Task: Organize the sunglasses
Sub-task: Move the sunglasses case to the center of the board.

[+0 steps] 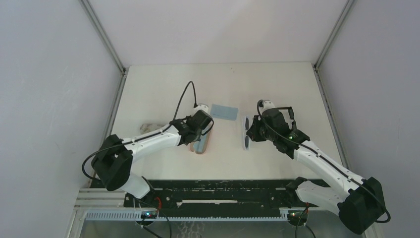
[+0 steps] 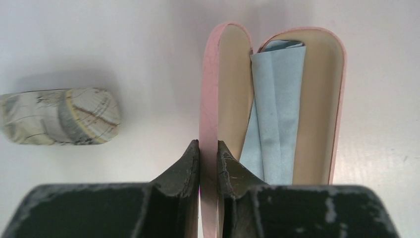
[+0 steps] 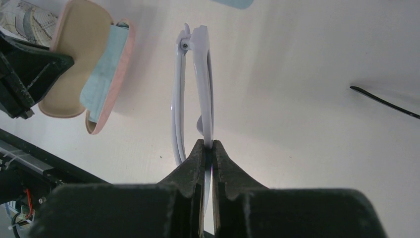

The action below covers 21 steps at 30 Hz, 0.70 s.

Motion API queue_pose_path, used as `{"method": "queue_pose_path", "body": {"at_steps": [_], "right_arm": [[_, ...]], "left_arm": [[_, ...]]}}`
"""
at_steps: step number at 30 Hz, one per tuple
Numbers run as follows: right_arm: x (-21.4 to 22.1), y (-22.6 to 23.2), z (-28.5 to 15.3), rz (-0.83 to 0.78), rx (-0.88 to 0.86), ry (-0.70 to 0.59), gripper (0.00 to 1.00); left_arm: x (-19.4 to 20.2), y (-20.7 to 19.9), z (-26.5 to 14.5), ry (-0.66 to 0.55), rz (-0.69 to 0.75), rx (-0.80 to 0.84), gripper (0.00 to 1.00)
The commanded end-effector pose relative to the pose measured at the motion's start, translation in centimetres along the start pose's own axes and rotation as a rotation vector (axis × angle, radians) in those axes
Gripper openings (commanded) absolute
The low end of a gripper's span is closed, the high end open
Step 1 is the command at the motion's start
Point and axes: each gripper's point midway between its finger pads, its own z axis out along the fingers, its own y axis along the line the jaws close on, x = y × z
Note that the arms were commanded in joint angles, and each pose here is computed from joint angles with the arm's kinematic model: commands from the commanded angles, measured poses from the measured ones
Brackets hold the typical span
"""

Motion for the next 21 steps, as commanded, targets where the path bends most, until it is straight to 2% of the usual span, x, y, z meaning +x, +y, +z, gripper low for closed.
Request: {"method": "queue_pose_path", "body": {"at_steps": [1, 10, 14, 21], "right_arm": [[-0.7, 0.3, -0.4, -0.002, -0.014, -0.042, 0.0], [0.0, -1.1, -0.3, 0.026, 0.05, -0.036, 0.0], [0.5, -1.5, 0.1, 0.058, 0.058, -0.022, 0.0], [1.5, -0.9, 1.3, 0.095, 0.011, 0.023, 0.0]], "left_arm": [[-2.6, 1.8, -2.2, -0.08, 0.065, -0.186, 0.09], [-2.3, 1.4, -3.4, -0.117, 0.253, -0.4, 0.08], [-1.5, 0.4, -2.8, -0.102, 0.276, -0.403, 0.08], [-0.4, -1.5, -2.2, -0.084, 0.269, -0.357, 0.17]]}}
